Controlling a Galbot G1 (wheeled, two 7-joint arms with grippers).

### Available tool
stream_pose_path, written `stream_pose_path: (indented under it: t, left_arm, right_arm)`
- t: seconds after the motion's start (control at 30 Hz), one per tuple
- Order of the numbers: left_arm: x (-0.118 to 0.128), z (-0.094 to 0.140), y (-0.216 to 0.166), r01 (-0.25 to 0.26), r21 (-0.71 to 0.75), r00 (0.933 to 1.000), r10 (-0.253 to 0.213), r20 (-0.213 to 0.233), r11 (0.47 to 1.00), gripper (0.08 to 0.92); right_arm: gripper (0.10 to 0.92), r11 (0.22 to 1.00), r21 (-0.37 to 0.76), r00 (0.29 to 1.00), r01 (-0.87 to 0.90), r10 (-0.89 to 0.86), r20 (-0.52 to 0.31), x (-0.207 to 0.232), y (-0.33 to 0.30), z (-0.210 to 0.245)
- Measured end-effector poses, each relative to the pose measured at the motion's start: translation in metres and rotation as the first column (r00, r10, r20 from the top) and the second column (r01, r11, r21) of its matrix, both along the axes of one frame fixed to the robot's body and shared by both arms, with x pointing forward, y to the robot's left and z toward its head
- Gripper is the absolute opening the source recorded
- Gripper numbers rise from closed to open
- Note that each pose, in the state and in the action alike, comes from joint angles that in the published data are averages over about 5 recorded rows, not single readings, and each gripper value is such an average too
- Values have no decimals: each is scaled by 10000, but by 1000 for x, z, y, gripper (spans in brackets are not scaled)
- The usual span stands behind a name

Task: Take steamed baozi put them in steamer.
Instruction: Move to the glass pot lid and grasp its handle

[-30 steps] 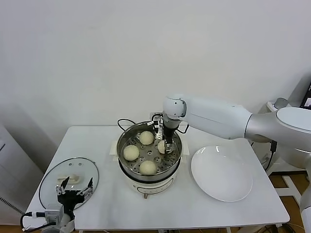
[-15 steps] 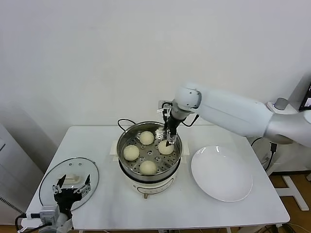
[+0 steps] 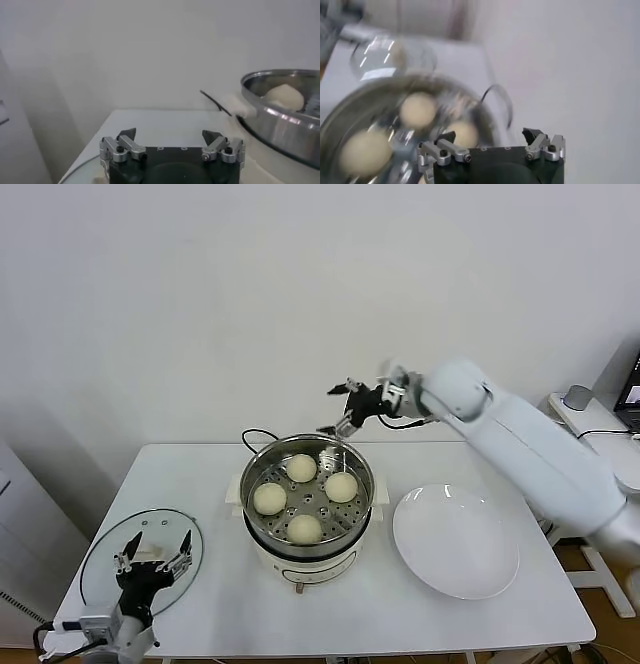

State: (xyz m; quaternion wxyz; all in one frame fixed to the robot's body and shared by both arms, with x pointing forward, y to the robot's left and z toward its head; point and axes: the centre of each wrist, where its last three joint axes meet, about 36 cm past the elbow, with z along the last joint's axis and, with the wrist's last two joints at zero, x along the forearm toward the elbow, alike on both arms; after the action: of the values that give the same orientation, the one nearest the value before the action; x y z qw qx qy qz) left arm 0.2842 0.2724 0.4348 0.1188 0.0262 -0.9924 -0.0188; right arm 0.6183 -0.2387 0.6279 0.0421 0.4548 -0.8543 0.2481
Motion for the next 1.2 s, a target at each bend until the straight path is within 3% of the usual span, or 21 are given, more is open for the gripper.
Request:
stream_pose_path:
  t: [0.2,0.37,0.57,0.73,0.8,0.9,1.07,1.2]
  left_arm:
    - [7,-3,2,107,245,9998,-110,159,9996,823]
    - [8,-7,6,82,529,9998,-92,193,9986,823]
    - [12,-9,10,-3,1126,9992,-41,389,9936,823]
    - [20,-14,24,-406,3097,9973,194,710,9500,823]
    - [24,-19,33,-589,4350,9965,271,791,8985,823]
    - [27,-31,47,-672,6388,9972,305,682,7664,823]
    - [20,-53,71,-251,8871,9997,105,228,4609,823]
    - [11,-67,93,283,9772,9988,-443,-194,2106,823]
  right_arm:
    - [823,9146,3592,9706,1855,-2276,782,-25,-32,-57]
    - [823,7436,5653,8930,3570,-4493,270,-58,-56,-116]
    - [823,5420,6523,7747,5299,-6224,-1122,-111,-73,-185]
    - [823,4412,6474,6991,6215,-6853,-2041,-154,-77,-229]
    - [823,4082,6410,6703,6501,-7053,-2307,-168,-80,-242]
    - [823,3689,6309,6346,6825,-7274,-2612,-185,-85,-256]
    - [823,3239,6161,5920,7180,-7496,-2958,-203,-89,-271]
    - [823,2985,6045,5671,7386,-7600,-3176,-210,-91,-281]
